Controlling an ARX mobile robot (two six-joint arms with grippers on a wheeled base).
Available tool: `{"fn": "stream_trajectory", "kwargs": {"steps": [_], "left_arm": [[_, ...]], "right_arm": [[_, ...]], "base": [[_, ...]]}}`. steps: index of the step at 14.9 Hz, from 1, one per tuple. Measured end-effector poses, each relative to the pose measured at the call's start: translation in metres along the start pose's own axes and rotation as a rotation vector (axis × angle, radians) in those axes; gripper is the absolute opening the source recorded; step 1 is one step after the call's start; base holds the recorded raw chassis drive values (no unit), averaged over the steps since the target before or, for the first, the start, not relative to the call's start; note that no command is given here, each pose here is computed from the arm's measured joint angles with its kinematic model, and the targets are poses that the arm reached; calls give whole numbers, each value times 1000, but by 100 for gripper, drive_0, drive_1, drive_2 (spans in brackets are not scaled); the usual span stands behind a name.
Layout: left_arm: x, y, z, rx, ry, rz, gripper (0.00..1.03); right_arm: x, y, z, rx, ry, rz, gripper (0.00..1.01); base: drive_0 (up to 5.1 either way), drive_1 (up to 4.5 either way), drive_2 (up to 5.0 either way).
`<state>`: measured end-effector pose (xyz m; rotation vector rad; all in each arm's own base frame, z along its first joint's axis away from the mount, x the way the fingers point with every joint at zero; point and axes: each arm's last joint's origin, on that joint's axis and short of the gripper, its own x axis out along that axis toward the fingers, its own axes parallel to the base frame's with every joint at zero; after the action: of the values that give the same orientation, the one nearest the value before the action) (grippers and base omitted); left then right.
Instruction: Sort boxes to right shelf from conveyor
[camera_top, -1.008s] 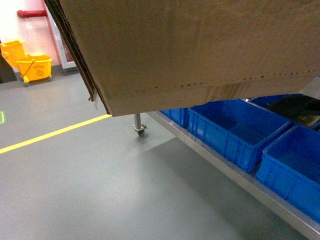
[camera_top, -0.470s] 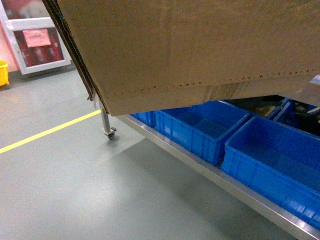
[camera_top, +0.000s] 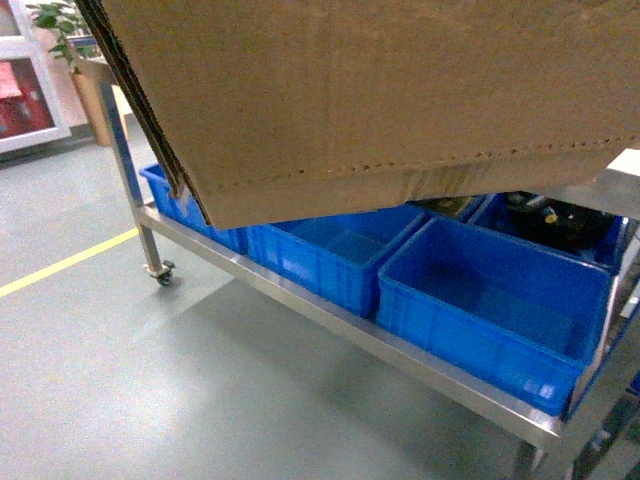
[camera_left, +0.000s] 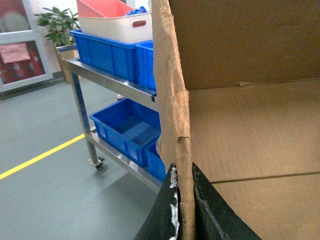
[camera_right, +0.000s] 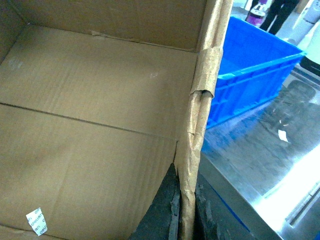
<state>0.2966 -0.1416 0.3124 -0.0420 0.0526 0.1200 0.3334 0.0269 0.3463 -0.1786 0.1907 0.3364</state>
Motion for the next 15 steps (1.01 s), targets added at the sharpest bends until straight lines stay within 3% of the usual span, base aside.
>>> {"fn": "stream_trajectory", "kwargs": {"steps": [4, 15], "left_arm": [[-3, -4, 1, -1, -5, -19, 2], [-1, -2, 0, 2, 2, -8, 2]], "right_arm": [[-3, -4, 1, 1, -4, -16, 2], [-2, -2, 1, 1, -2, -6, 2]], "base": [[-160, -186, -134], [-158, -158, -158]]}}
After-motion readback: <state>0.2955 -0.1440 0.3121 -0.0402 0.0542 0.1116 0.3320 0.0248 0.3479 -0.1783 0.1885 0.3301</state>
